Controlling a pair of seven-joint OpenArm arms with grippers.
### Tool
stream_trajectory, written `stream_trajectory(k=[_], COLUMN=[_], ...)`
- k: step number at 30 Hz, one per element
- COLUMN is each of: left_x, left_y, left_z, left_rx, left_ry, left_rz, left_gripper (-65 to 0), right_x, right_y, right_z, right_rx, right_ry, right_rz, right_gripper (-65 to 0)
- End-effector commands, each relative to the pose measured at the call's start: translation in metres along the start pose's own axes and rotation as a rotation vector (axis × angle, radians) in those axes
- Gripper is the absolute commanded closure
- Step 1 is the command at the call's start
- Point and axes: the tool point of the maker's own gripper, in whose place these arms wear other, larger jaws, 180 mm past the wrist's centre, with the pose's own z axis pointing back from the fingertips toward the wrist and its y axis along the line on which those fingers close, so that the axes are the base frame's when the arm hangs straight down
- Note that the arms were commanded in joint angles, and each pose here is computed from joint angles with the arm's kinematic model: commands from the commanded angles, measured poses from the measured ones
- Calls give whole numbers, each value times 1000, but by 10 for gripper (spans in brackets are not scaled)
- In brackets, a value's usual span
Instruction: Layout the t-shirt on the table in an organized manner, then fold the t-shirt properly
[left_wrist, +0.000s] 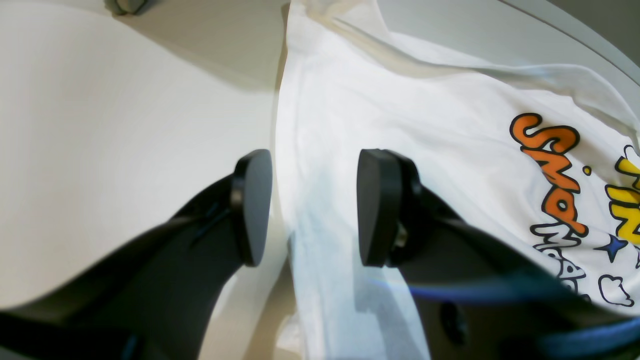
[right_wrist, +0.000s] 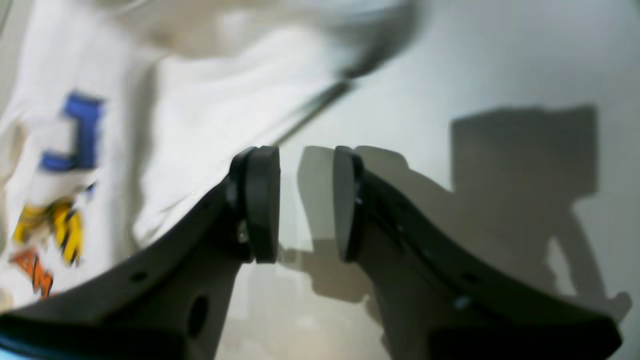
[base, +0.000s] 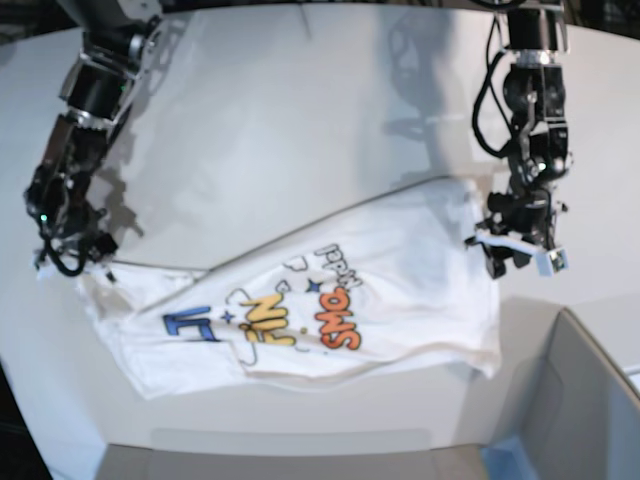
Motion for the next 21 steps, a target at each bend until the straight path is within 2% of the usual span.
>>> stream_trajectory(k=[1, 4, 7, 10, 21], left_x=[21, 21, 21, 22, 21], left_y=[-2, -2, -2, -3, -3], left_z=[1, 1, 1, 0, 1], left_rx=[-8, -8, -8, -10, -10], left_ry=[-63, -63, -63, -64, -63], left_rz=[-12, -12, -12, -13, -13], left_gripper=[-267, -267, -267, -267, -267], right_x=[25, 36, 38, 34, 52], right_y=[10, -3, -11, -5, 22], right_z=[7, 6, 1, -6, -16], right_rx=[35, 20, -7, -8, 35], right_ry=[-63, -99, -84, -64, -51], right_rz=[-14, -62, -42, -19, -62], right_gripper=[-180, -180, -180, -180, -179])
